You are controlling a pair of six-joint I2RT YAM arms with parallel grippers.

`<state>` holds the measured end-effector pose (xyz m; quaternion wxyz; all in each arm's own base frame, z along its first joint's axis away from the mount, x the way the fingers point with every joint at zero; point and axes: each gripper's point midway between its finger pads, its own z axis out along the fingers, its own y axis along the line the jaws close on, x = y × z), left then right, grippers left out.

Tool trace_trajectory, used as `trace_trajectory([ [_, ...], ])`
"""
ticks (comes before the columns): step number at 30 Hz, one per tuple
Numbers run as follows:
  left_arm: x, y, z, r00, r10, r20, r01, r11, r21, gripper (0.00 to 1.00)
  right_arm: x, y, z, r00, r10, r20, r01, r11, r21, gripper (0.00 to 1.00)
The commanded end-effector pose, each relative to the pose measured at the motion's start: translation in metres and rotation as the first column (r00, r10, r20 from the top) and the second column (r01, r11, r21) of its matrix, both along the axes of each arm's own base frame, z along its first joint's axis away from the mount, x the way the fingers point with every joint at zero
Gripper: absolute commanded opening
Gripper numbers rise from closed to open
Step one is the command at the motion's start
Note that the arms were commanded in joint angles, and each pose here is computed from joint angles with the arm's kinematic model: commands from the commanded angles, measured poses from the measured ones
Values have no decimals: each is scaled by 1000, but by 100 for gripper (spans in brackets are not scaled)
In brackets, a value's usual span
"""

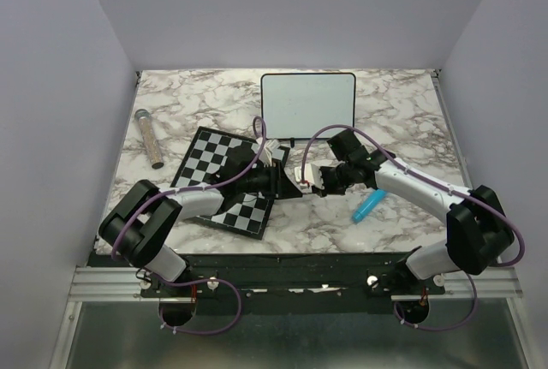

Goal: Write a sentence on the whiteboard
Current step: Pass from the right arm to the left, then pass from the left arm to the right

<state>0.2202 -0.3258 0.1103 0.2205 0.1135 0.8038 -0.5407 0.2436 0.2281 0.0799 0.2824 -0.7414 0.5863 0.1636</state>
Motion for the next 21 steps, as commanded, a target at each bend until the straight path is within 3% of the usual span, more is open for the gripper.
trace_trajectory([
  [1, -1, -4, 0, 1000, -19, 17, 19, 1000, 7, 38, 7, 7, 6, 1000, -17, 8, 17, 1000, 17, 4],
  [8, 1, -6, -1, 999, -28, 27, 27, 999, 33, 27, 7, 9, 6, 1000, -20, -2, 20, 1000, 23, 4],
  [12, 1, -6, -3, 999, -33, 34, 32, 998, 46, 0, 6, 10, 8, 1000, -23, -11, 23, 999, 30, 6],
  [14, 1, -2, -5, 998, -34, 61, 30, 997, 64, 0, 4, 12, 15, 999, -32, -26, 33, 998, 50, 19],
  [15, 4, 0, 0, 995, -23, 97, 16, 997, 69, 0, -3, 13, 18, 996, -39, -79, 45, 996, 74, 45],
  [18, -3, 12, 3, 978, -49, 204, 28, 994, 103, 0, -15, 11, 49, 986, -1, -169, 33, 982, 188, 77],
  [21, -17, 23, 17, 927, -71, 368, 37, 994, 100, 0, -27, 0, 74, 978, 52, -200, 12, 953, 304, 86],
])
